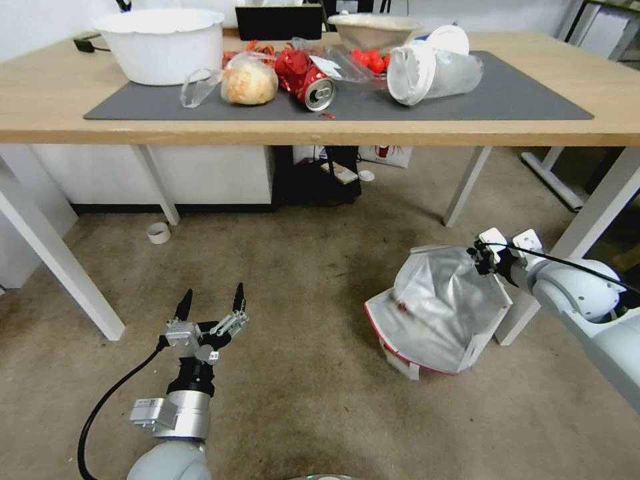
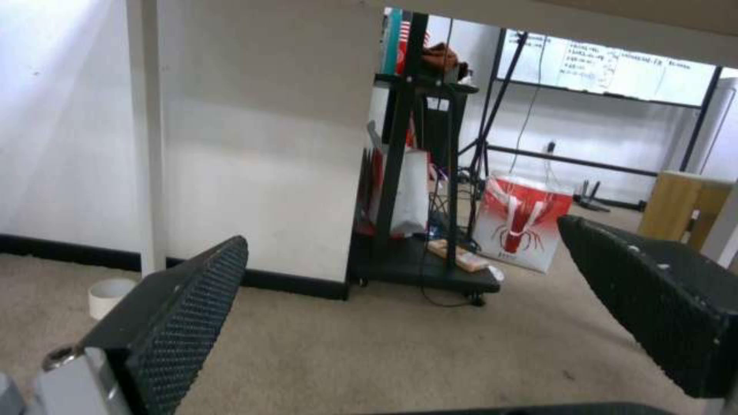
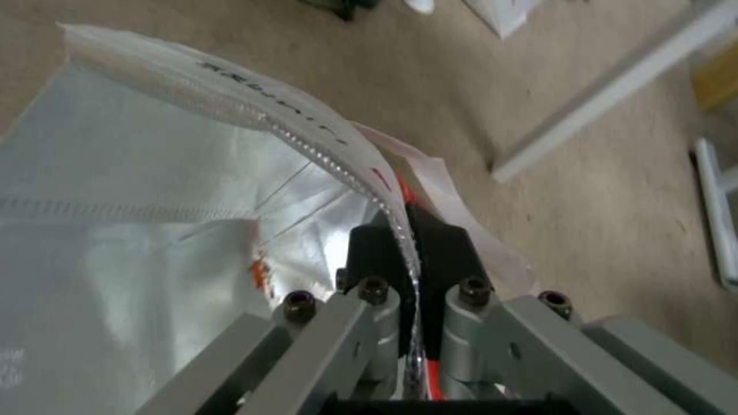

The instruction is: Pick up the food delivery bag from the floor and place it on the table.

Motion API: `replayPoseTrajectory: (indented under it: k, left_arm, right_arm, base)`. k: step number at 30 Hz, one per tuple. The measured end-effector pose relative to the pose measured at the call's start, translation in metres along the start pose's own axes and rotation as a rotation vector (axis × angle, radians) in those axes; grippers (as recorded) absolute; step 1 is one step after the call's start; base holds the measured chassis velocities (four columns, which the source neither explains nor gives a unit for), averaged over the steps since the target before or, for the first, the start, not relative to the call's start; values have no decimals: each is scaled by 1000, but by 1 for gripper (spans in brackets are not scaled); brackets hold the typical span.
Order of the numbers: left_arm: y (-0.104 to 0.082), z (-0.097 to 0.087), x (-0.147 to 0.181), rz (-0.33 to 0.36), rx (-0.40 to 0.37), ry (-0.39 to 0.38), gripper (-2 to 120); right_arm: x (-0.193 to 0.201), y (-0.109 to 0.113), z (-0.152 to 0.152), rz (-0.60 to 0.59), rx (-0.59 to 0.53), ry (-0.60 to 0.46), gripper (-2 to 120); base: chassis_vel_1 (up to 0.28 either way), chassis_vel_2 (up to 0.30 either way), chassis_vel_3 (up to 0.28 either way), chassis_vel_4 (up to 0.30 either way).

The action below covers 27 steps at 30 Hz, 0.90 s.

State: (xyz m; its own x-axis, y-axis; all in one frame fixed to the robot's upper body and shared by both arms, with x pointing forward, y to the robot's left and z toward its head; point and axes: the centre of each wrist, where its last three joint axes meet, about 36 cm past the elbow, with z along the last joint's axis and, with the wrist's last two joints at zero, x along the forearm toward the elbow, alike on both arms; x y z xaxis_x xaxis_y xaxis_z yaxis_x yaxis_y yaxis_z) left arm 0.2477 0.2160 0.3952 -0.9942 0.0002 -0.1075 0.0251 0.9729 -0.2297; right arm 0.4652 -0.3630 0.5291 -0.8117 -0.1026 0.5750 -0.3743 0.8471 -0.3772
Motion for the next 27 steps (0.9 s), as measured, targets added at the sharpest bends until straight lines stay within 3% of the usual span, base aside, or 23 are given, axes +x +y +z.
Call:
replayPoseTrajectory:
  k: [9, 19, 27]
  left_arm:
    - [0, -3, -1, -13, 1, -10, 100]
    - [1, -6, -3, -25, 1, -18, 100]
    - [2, -9, -7, -29, 6, -30, 100]
  right_arm:
    - [19, 13, -20, -100, 42, -55, 0]
    - [54, 4, -67, -325, -30, -137, 0]
    - [77, 6, -86, -439, -78, -163, 0]
  base:
    - [0, 0, 0, 0]
    - [0, 0, 0, 0]
    - [0, 0, 0, 0]
